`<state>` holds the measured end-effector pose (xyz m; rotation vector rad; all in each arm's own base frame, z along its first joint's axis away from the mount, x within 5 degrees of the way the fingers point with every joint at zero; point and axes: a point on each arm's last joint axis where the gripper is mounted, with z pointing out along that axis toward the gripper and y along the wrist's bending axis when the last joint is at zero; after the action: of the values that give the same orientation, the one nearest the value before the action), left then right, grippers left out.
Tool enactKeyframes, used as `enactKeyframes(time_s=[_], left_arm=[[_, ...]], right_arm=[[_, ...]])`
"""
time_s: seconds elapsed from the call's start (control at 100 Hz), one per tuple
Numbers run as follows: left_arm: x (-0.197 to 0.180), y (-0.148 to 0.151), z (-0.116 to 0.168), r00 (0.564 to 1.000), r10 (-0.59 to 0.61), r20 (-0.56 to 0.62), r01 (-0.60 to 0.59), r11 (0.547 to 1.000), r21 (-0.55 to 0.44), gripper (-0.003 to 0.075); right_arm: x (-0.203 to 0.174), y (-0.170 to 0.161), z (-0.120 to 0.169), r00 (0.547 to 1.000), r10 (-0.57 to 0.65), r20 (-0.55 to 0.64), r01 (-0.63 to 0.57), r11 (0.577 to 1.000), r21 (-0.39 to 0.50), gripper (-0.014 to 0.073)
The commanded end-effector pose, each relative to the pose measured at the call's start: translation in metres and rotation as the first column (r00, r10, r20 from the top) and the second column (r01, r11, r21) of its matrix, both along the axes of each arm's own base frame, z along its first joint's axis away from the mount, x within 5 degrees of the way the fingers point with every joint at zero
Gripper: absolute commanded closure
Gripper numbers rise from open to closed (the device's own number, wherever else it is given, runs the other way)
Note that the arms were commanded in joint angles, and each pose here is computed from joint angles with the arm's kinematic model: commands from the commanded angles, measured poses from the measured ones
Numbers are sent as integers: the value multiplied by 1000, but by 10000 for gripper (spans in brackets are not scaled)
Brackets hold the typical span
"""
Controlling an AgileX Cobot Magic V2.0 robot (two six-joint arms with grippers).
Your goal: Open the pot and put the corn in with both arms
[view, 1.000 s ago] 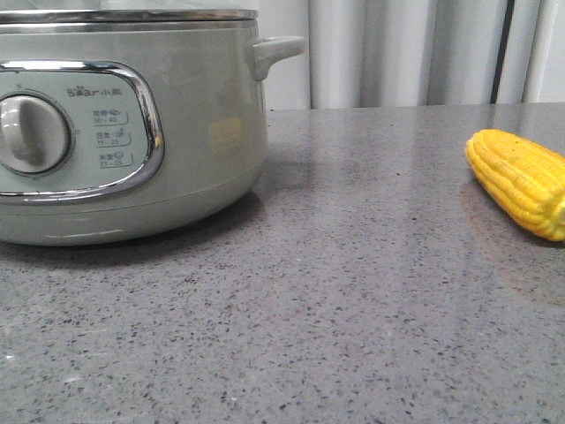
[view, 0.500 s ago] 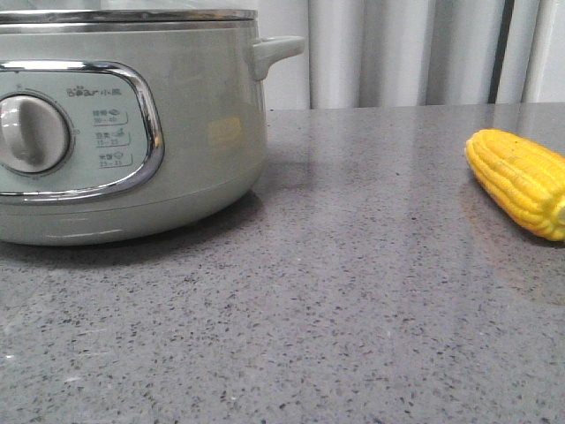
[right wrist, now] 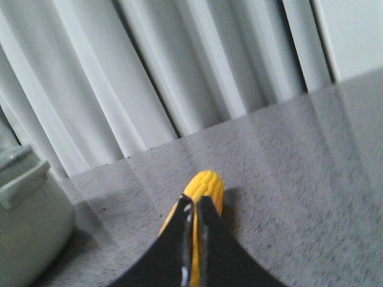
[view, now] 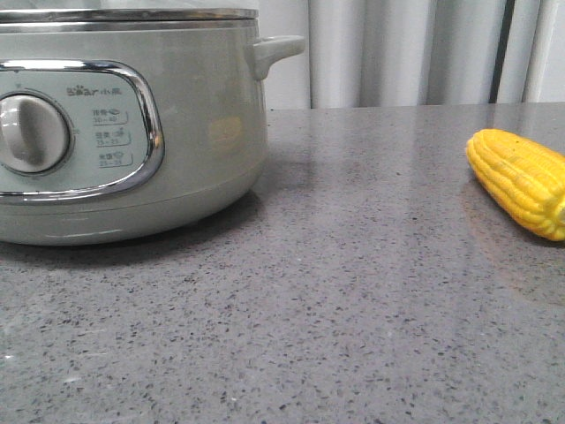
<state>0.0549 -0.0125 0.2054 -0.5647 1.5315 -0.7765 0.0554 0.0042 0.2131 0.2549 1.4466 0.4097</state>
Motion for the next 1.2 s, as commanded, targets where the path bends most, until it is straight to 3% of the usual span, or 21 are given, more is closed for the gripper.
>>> enactKeyframes(time_s=[0.0, 0.04, 0.15, 0.35, 0.47, 0.54, 0.67, 0.74, 0.9, 1.19], left_arm=[[-1, 6, 2, 995, 70, 65, -64, 994, -91, 741], [-2, 6, 7, 995, 67, 81, -61, 996, -65, 741], [-5, 4, 29, 991, 43, 127, -59, 991, 120, 741], [0, 2, 78, 995, 0, 104, -45, 900, 433, 741], [15, 2, 104, 998, 3, 68, -36, 869, 493, 710], [27, 2, 117, 999, 1, 47, -25, 857, 515, 589], [49, 0, 139, 1000, -14, 14, 4, 853, 522, 204], [58, -5, 151, 998, -53, 21, 32, 822, 569, 111], [82, -24, 174, 981, -190, 40, 108, 704, 702, 161], [133, -68, 182, 950, -283, 130, 118, 714, 690, 165]], right_arm=[[-3, -2, 5, 998, -4, 66, -6, 990, 143, 658], [-4, -2, 10, 997, -3, 79, -9, 988, 154, 658], [-10, 0, 34, 996, 16, 83, -26, 993, 115, 658], [-19, -1, 80, 999, -15, -49, 6, 984, -180, 650], [-13, 0, 104, 989, -26, -142, -20, 950, -310, 515], [-6, 0, 113, 982, -28, -186, -36, 942, -334, 377], [9, 1, 123, 968, -29, -251, -60, 939, -339, 138], [16, 2, 124, 963, -30, -267, -67, 935, -347, 76], [26, 3, 125, 964, -34, -262, -71, 922, -380, 72], [34, 3, 128, 972, -35, -234, -61, 919, -390, 72]])
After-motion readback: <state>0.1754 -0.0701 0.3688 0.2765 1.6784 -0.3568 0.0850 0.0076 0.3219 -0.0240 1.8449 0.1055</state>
